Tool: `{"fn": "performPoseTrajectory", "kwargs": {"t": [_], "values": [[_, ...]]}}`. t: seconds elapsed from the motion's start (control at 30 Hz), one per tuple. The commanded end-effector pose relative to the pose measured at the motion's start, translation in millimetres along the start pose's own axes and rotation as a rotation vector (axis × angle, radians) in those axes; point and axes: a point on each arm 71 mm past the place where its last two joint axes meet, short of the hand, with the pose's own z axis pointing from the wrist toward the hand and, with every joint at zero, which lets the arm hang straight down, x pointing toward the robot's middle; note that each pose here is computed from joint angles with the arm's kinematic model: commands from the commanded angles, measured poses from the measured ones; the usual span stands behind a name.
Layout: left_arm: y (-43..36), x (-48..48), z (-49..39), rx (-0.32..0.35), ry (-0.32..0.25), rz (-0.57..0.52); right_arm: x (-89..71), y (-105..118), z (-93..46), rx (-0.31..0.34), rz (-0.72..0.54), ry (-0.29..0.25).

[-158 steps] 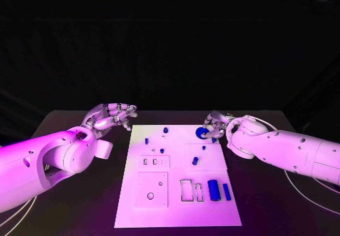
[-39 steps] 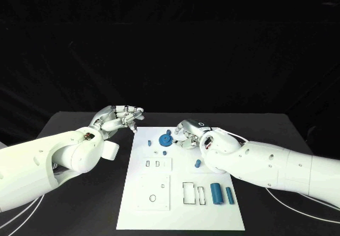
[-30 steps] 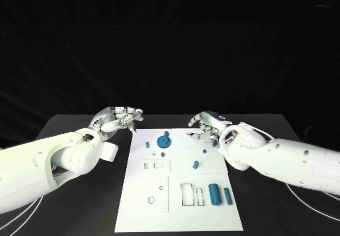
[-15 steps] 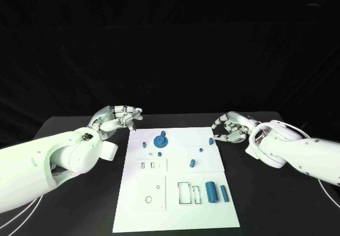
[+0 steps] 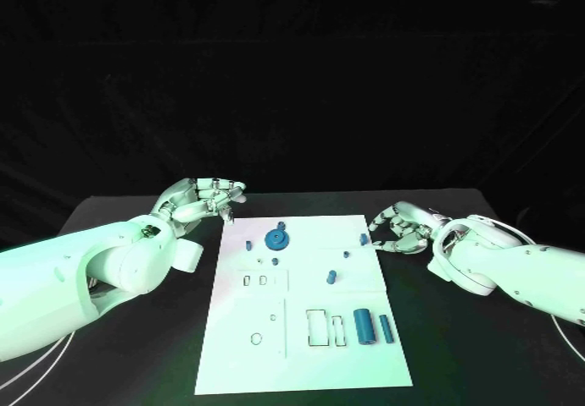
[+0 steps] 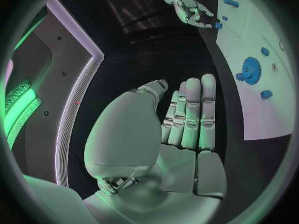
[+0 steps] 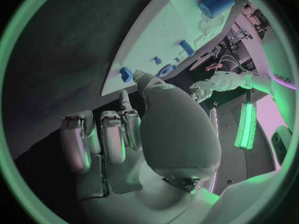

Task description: Assemble the parts on the task board

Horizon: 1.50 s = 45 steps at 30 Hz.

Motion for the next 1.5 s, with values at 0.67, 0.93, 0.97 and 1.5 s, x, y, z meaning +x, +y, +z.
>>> {"fn": "performPoseTrajectory", "kwargs": {"t": [0.67,0.93,0.97,1.5], "values": [[-1.2,1.8,0.5,0.007,0.023,-0.006,19.6,-2,13.4,0.068,0.001,0.011],[-1.1,1.7,0.5,0.006,0.024,-0.006,24.3,0,17.8,0.072,0.009,0.015],[-1.1,1.6,0.5,0.006,0.024,-0.006,24.7,1,18.2,0.071,0.009,0.015],[-1.0,1.3,0.4,0.005,0.024,-0.005,26.9,4,21.7,0.063,0.012,0.015]]}}
